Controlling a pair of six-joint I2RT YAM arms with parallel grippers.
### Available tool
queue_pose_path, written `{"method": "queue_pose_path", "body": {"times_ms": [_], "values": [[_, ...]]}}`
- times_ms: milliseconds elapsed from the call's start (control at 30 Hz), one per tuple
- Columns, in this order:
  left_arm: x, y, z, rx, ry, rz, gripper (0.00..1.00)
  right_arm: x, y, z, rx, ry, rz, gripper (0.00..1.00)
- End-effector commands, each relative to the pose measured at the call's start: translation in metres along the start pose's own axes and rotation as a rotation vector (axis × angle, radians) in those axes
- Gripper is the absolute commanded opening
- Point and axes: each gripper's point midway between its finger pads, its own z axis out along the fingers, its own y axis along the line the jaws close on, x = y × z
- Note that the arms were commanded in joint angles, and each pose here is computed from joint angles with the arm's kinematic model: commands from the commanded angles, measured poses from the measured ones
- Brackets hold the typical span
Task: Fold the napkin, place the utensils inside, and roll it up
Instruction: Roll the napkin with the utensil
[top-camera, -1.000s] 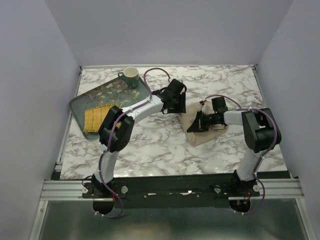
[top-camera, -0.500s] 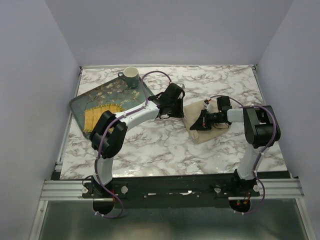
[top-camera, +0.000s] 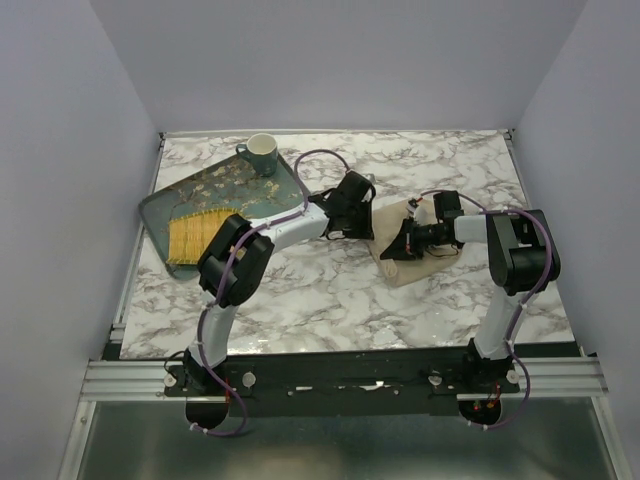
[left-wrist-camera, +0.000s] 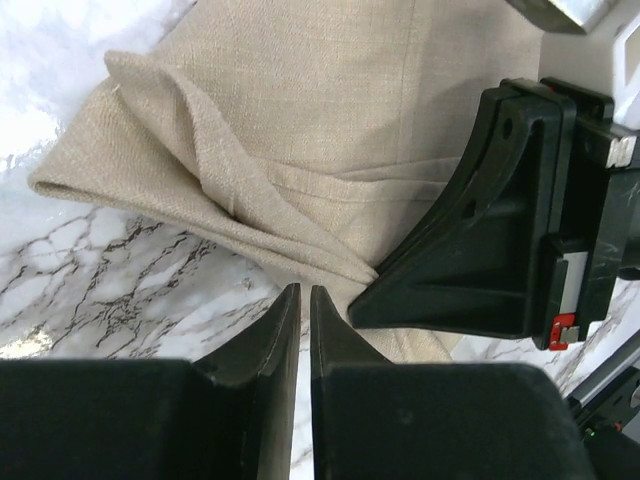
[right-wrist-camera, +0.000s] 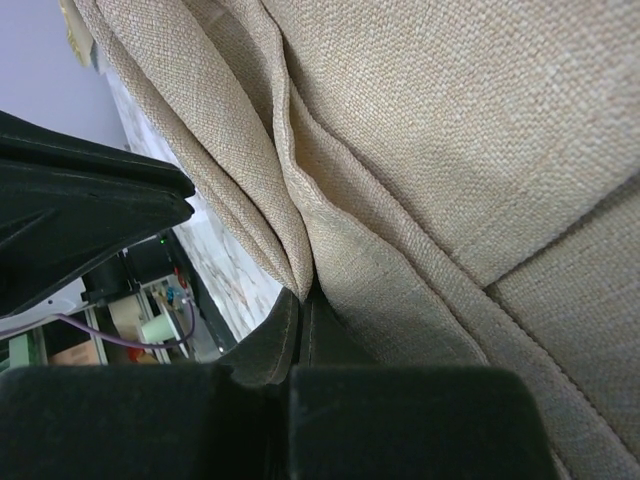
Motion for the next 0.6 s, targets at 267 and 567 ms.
{"method": "queue_pose_path", "body": {"times_ms": [267,567], "values": [[-0.013,-0.015,0.024,0.047,-0.007,-0.010,0.15,-0.001,-0.014,0.000,0.042,0.004,0.005,0.01],[-0.029,-0.002,-0.016,-0.067,-0.118,0.030,0.17,-0.002,-0.015,-0.001,0.057,0.005,-0.011,0.01]]}}
